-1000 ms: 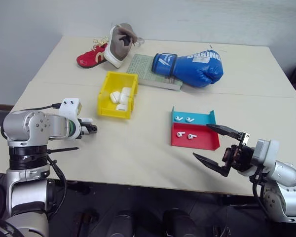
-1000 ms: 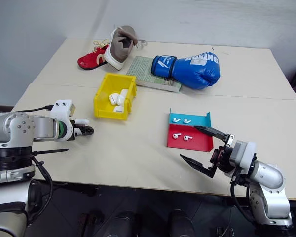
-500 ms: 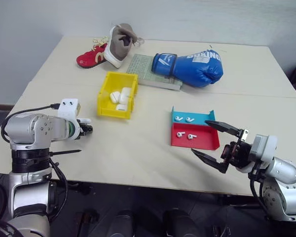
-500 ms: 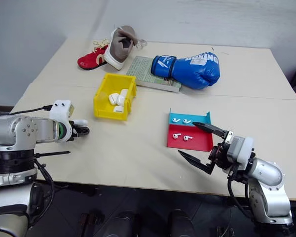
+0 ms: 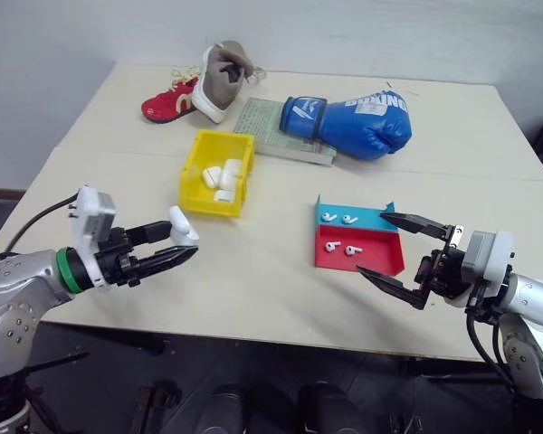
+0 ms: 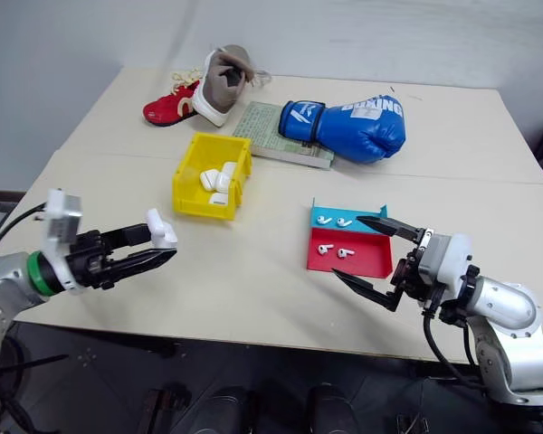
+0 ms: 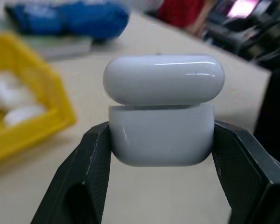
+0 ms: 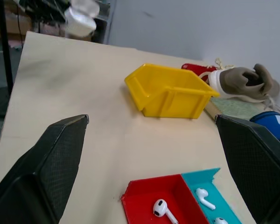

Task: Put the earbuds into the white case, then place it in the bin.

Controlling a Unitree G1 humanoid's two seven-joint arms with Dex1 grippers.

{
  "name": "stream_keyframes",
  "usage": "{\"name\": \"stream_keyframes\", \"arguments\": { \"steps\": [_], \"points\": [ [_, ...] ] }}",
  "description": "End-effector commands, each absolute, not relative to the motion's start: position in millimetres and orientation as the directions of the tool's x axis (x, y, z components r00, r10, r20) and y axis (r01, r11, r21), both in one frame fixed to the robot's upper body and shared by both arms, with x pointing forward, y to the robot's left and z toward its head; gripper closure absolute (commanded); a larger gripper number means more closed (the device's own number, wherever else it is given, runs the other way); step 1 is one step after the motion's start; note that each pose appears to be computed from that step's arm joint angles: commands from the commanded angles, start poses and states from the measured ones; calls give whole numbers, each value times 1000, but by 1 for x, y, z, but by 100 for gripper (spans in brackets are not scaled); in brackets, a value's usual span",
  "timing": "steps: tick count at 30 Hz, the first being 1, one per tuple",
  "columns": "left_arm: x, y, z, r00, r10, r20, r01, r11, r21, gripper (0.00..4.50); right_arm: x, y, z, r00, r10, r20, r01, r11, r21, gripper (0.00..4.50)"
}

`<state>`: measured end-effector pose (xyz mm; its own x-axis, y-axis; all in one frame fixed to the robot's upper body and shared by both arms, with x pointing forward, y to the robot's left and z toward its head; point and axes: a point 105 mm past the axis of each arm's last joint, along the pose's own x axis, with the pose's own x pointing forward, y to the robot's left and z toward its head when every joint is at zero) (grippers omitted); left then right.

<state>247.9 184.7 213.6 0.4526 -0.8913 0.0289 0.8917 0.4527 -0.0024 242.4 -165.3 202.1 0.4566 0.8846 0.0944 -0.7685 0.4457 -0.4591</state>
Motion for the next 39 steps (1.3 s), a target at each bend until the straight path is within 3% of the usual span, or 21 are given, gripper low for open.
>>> {"name": "stream_keyframes", "arguments": {
  "steps": [1,4,9,14,18,22,27,31,34,37,39],
  "points": [
    [236,157,215,303,-946,111,946,313,84,173,237,-177,213,481,876,27,-772,438,-461,0],
    [232,134,205,164,-969,187,975,188,119,173,229,-187,197,505,856,-107,-803,422,-420,0],
    [241,100,199,44,-920,391,974,127,189,173,212,-235,163,670,697,-255,-733,569,-372,0],
    [239,80,185,-68,-908,414,964,47,262,173,191,-276,144,727,605,-325,-686,640,-346,0],
    [241,80,187,-80,-893,442,958,54,283,173,198,-285,142,743,564,-360,-667,667,-331,0],
    [240,83,184,-73,-907,415,959,51,279,173,218,-256,157,635,661,-399,-772,564,-294,0],
    [236,80,192,-82,-908,411,947,57,317,173,238,-216,168,499,701,-508,-865,431,-255,0],
    [232,77,194,-87,-907,413,944,57,324,173,262,-194,164,462,658,-595,-886,365,-285,0],
    [229,76,195,-84,-905,416,947,58,317,173,284,-180,166,496,621,-606,-868,367,-335,0],
    [228,77,192,-66,-906,417,954,65,293,173,302,-161,167,490,609,-624,-872,330,-362,62],
    [226,78,187,-60,-912,406,957,63,283,173,309,-156,168,496,598,-630,-868,328,-372,130]
  ]
}}
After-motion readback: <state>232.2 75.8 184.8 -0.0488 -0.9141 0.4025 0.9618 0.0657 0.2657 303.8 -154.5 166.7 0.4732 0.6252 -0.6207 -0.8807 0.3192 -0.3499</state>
